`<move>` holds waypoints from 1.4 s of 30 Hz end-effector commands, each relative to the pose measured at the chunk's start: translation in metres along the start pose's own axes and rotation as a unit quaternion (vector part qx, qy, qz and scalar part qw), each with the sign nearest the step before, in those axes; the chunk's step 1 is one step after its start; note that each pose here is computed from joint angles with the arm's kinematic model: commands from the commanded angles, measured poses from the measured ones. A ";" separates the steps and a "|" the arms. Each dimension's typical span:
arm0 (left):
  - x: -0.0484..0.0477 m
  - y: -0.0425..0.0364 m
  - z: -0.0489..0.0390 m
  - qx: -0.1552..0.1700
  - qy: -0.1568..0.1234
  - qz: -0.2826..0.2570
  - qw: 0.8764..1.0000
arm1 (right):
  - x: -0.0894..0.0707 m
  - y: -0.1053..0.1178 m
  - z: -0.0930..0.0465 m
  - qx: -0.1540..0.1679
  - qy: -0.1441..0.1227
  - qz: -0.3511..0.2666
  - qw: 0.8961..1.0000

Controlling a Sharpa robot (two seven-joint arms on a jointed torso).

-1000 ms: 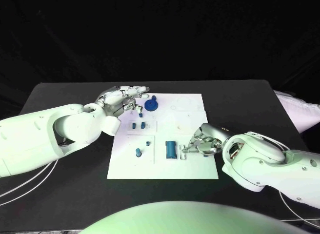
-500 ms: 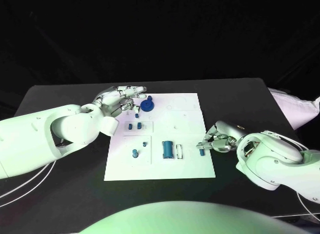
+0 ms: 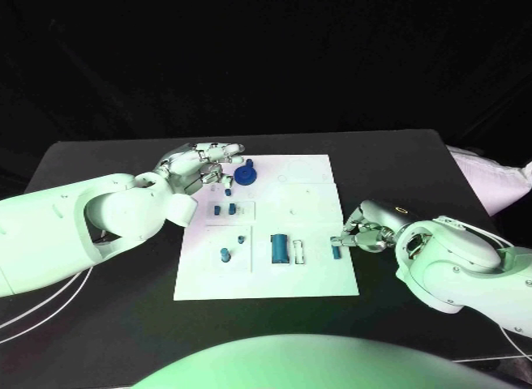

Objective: Assemble the parts on the task board

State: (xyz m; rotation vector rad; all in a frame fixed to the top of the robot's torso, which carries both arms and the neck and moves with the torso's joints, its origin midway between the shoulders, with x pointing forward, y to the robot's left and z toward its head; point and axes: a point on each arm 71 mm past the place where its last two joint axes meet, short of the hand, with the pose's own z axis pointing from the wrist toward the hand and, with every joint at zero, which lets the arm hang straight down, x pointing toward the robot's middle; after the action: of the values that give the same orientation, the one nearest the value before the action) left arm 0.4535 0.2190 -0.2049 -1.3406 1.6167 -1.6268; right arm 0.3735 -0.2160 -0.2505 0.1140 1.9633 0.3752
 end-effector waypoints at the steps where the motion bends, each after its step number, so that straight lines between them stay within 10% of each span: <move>1: 0.0025 -0.0006 0.0002 0.004 0.013 0.001 1.000 | 0.006 0.003 0.002 -0.009 0.010 -0.048 0.999; 32: 0.0027 0.0001 -0.0001 0.001 0.018 0.001 1.000 | 0.029 0.022 0.014 -0.049 0.018 -0.198 0.979; 42: 0.0026 -0.0001 -0.0005 0.001 0.019 0.001 1.000 | 0.029 0.020 0.011 -0.036 0.026 -0.113 0.993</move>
State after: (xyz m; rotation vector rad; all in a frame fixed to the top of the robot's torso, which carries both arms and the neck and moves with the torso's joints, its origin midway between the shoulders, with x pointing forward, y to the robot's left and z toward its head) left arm 0.4530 0.2193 -0.2052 -1.3302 1.6284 -1.6351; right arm 0.3741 -0.1785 -0.2601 -0.2577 1.8891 0.3124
